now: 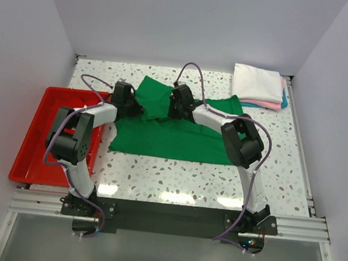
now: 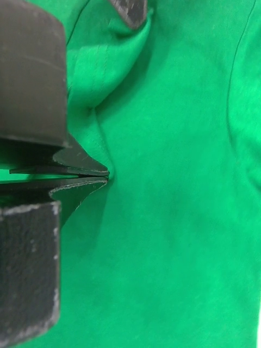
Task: Fold and stack the t-shirts
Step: Fold the tshirt
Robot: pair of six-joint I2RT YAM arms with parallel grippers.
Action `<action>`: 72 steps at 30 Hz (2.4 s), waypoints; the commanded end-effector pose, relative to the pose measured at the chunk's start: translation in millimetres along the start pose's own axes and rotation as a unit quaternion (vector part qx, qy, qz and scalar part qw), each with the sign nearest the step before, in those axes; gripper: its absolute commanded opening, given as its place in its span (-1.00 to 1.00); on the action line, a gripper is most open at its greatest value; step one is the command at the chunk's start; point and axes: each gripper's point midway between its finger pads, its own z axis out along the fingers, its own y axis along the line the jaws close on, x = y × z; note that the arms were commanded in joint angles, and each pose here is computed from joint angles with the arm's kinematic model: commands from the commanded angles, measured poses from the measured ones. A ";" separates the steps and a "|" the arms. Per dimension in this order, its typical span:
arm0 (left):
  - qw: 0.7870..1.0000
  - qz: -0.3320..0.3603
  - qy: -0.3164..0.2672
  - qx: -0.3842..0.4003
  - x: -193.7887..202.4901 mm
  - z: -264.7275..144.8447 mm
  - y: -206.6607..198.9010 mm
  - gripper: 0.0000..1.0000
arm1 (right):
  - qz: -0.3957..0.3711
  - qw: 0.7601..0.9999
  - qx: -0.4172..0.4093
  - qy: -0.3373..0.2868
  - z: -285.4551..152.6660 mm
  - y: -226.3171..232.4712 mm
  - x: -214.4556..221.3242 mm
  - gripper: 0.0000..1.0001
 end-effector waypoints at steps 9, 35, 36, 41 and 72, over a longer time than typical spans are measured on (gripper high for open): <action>0.999 -0.007 -0.032 0.035 -26.4 -14.1 -13.4 -1.00 | 0.057 0.996 0.029 -0.055 -33.9 -15.5 -30.5 -1.00; 0.997 -0.017 -0.028 0.068 -30.3 -15.2 -12.6 -0.96 | 0.051 0.993 0.068 -0.078 -46.0 -26.6 -46.2 -0.89; 0.997 -0.015 -0.026 0.076 -31.0 -14.4 -16.4 -0.85 | 0.050 0.993 0.071 -0.075 -43.9 -28.3 -44.7 -0.87; 0.993 0.004 -0.014 0.121 -34.8 -2.1 -38.2 -0.52 | 0.052 0.993 0.083 -0.065 -37.3 -35.6 -41.9 -0.43; 0.999 0.052 0.004 0.001 30.8 -24.8 15.1 -0.95 | 0.038 0.993 0.058 -0.099 -122.5 -39.0 -47.6 -0.09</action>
